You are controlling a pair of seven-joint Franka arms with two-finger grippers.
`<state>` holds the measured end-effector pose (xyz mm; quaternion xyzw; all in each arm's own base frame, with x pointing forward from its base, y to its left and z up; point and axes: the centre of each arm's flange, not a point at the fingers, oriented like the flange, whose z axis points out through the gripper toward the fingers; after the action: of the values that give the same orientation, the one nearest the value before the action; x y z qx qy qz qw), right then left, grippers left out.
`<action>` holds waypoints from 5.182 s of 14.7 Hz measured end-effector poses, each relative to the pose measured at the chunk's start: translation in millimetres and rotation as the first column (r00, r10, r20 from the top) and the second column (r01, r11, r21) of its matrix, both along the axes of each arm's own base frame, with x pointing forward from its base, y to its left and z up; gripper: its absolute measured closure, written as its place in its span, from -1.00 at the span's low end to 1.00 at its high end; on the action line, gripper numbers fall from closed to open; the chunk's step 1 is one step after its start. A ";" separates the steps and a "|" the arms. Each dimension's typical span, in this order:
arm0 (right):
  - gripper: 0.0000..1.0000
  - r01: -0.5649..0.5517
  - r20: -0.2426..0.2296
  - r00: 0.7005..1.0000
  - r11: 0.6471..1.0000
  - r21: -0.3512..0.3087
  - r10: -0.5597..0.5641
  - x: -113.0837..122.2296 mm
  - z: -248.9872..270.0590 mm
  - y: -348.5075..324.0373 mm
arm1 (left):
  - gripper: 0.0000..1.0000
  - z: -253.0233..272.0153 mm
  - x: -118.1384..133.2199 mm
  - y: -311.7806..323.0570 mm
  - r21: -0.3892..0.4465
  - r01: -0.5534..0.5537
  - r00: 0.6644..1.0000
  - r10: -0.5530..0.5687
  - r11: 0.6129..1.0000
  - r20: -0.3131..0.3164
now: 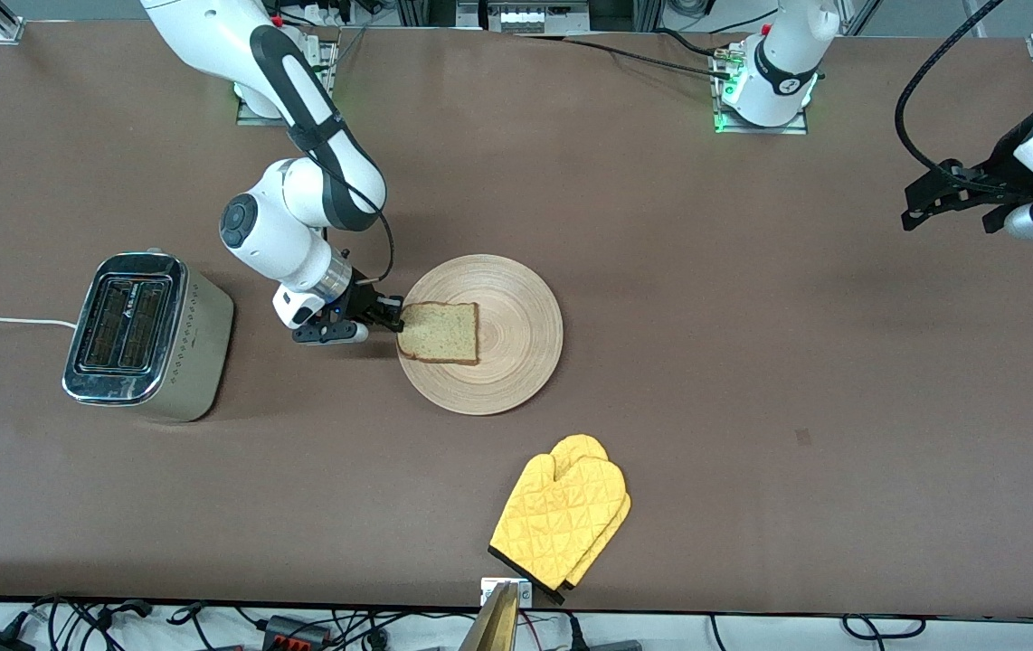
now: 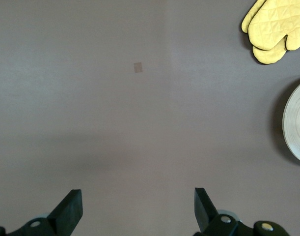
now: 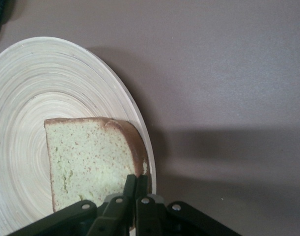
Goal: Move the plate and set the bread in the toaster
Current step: 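Lift the bread slice with the right gripper over the toaster, then lower the bread slice into the toaster slot with the right gripper, then open the right gripper and raise it away from the toaster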
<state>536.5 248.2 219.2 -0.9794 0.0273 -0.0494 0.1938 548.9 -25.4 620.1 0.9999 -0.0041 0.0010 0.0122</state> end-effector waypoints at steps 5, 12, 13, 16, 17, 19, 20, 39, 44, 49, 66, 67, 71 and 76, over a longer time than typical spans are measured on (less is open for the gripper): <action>0.95 0.004 0.004 1.000 1.000 0.017 -0.005 6.7 9.9 3.5 | -1.00 0.0 0.0 0.0 0.000 0.000 1.000 0.000 1.000 0.000; 0.95 -0.087 -0.131 0.988 0.996 0.005 0.087 43.1 91.3 -45.2 | -1.00 0.0 0.0 0.0 0.000 0.000 1.000 0.000 1.000 0.000; 0.95 -0.116 -0.163 0.980 0.993 -0.018 0.112 51.6 118.0 -60.1 | -1.00 0.0 0.0 0.0 0.000 0.000 1.000 0.000 1.000 0.000; 0.95 -0.186 -0.240 0.957 0.979 -0.086 0.161 69.3 193.7 -107.5 | -1.00 0.1 0.0 0.0 0.000 0.000 1.000 0.000 1.000 0.000; 0.95 -0.216 -0.266 0.948 0.967 -0.134 0.174 71.6 213.5 -120.0 | -1.00 0.0 0.0 0.0 0.000 0.000 1.000 0.000 1.000 0.000; 0.95 -0.286 -0.321 0.927 0.921 -0.264 0.195 72.5 253.3 -136.9 | -1.00 0.0 0.1 0.0 0.000 0.000 1.000 0.000 1.000 0.000; 0.95 -0.307 -0.341 0.920 0.894 -0.327 0.191 72.3 269.3 -144.3 | -1.00 0.0 0.1 0.0 0.000 0.000 1.000 0.000 1.000 0.000; 0.95 -0.515 -0.503 0.849 0.462 -0.722 0.159 136.8 223.3 -214.0 | -1.00 0.0 0.2 0.2 0.000 0.000 1.000 0.000 1.000 0.000; 0.95 -0.463 -0.445 0.882 0.447 -0.766 0.151 153.1 193.6 -205.8 | -1.00 -0.1 0.2 0.2 0.000 0.000 1.000 0.000 1.000 0.000; 0.95 -0.436 -0.421 0.897 0.438 -0.786 0.137 160.5 189.8 -196.7 | -1.00 -0.1 0.3 0.1 0.000 0.000 1.000 0.000 1.000 0.000; -0.15 -0.395 -0.443 0.896 0.502 -0.769 0.026 144.9 211.9 -183.8 | -1.00 -0.1 0.3 0.1 0.000 0.000 1.000 0.000 1.000 0.000; -0.33 -0.385 -0.442 0.897 0.534 -0.753 0.023 140.1 224.0 -183.3 | -1.00 -0.1 0.3 0.2 0.000 0.000 1.000 0.000 1.000 0.000; -1.00 -0.331 -0.413 0.909 0.689 -0.645 0.051 123.2 270.9 -182.4 | -1.00 -0.1 0.3 0.2 0.000 0.000 1.000 0.000 1.000 0.000; -1.00 -0.238 -0.361 0.929 0.886 -0.398 0.087 118.9 297.1 -222.5 | -1.00 0.0 0.3 0.2 0.000 0.000 1.000 0.000 1.000 0.000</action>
<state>655.4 25.7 516.2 -0.9905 -0.0354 0.1286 -0.0336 549.2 -25.2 620.1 0.9999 -0.0039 0.0010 0.0122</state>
